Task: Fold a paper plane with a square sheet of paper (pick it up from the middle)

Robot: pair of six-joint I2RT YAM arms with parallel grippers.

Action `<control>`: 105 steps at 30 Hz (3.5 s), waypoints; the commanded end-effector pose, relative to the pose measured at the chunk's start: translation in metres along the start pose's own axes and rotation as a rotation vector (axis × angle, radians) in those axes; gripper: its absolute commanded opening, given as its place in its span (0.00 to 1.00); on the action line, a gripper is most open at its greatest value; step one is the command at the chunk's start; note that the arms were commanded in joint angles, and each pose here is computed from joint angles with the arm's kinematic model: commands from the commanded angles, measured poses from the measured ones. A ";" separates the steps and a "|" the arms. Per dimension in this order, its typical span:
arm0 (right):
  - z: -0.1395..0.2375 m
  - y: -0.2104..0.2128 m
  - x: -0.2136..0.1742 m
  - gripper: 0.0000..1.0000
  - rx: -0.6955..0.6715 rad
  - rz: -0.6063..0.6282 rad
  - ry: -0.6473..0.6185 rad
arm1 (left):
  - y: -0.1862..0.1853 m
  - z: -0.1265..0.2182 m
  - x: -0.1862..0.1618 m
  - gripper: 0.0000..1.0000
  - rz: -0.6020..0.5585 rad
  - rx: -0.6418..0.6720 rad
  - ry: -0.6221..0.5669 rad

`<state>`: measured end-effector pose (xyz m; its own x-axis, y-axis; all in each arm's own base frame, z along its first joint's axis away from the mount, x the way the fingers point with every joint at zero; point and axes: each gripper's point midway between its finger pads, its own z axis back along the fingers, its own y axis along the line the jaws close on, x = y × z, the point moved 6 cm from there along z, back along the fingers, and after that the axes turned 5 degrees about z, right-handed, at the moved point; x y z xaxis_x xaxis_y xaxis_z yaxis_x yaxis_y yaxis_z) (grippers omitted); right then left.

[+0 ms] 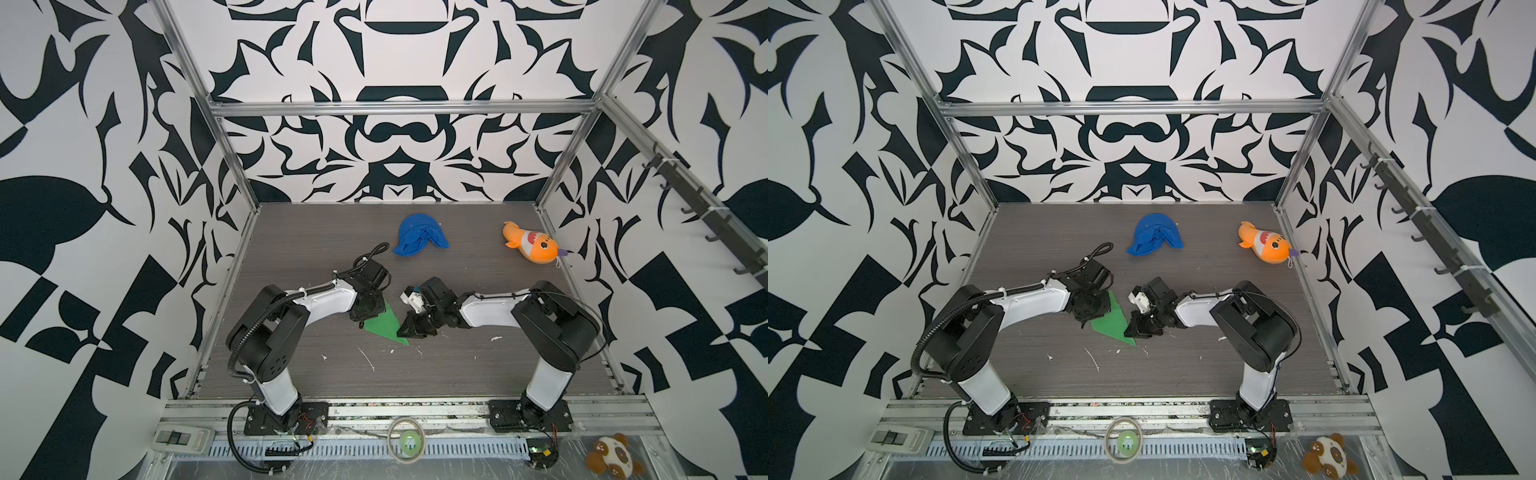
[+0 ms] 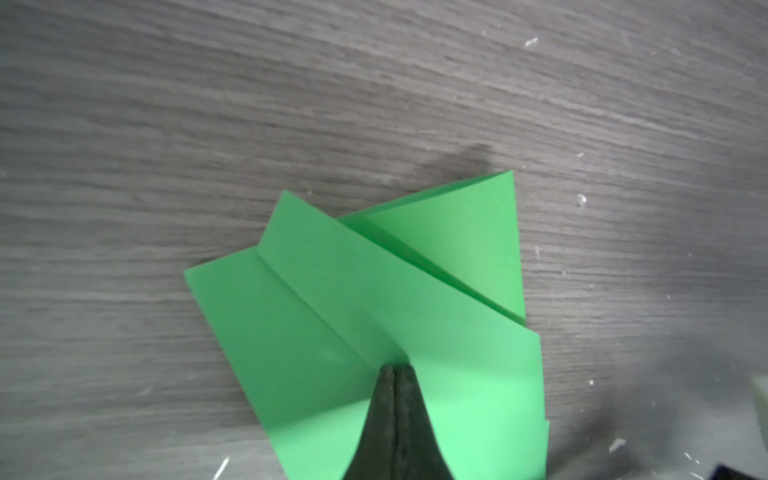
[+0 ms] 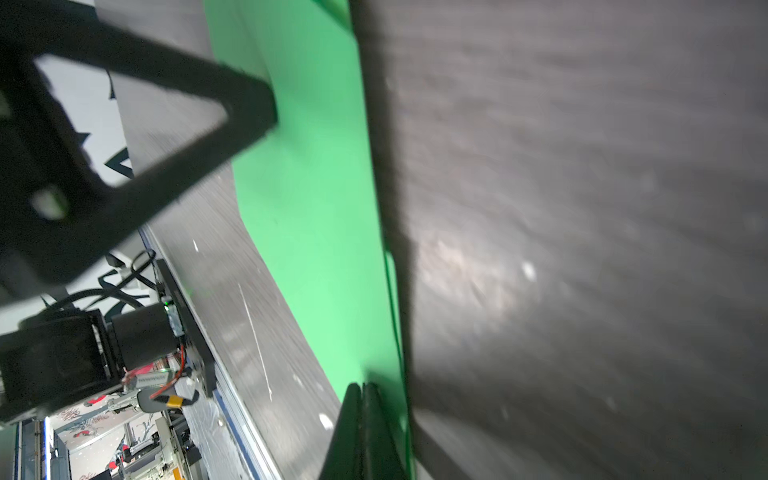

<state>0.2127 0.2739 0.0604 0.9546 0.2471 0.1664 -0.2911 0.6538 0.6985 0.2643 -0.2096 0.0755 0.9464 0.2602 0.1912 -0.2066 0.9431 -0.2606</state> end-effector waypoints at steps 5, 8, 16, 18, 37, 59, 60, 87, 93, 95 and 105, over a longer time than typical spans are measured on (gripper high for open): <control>0.015 -0.025 -0.039 0.00 -0.125 -0.043 0.047 | 0.029 -0.009 -0.011 0.04 0.012 0.165 0.049; 0.021 -0.025 -0.044 0.00 -0.137 -0.036 0.033 | 0.024 -0.005 -0.008 0.05 0.009 0.147 0.041; 0.055 0.005 -0.014 0.00 -0.164 0.144 -0.164 | -0.014 0.037 0.012 0.20 0.015 -0.071 -0.046; 0.064 0.012 -0.004 0.10 -0.176 0.176 -0.219 | -0.015 0.050 0.014 0.24 0.041 -0.128 -0.086; 0.059 0.028 0.042 0.57 -0.173 0.245 -0.348 | 0.003 0.042 -0.010 0.79 0.287 -0.572 -0.154; 0.078 0.028 0.038 0.63 -0.203 0.226 -0.400 | -0.017 0.005 0.001 0.22 0.189 -0.581 -0.121; 0.080 0.028 0.037 0.65 -0.208 0.224 -0.408 | -0.017 0.006 0.003 0.18 0.190 -0.580 -0.125; 0.150 0.007 0.012 0.67 -0.519 0.161 -0.610 | -0.025 0.050 0.039 0.12 -0.316 0.709 -0.192; 0.152 0.003 0.007 0.66 -0.532 0.142 -0.614 | -0.050 0.018 0.033 0.13 -0.391 0.755 -0.155; 0.153 0.002 0.006 0.66 -0.536 0.139 -0.616 | -0.054 0.008 0.031 0.13 -0.396 0.741 -0.137; 0.153 -0.003 0.001 0.65 -0.550 0.126 -0.609 | -0.070 -0.016 0.019 0.20 -0.385 0.625 -0.084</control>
<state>0.2251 0.1681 0.1619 0.7448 0.0382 0.6662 -0.2606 0.9358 0.2376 0.3044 -0.2706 0.0850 0.9549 -0.1253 0.2691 -0.0058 0.8985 0.4389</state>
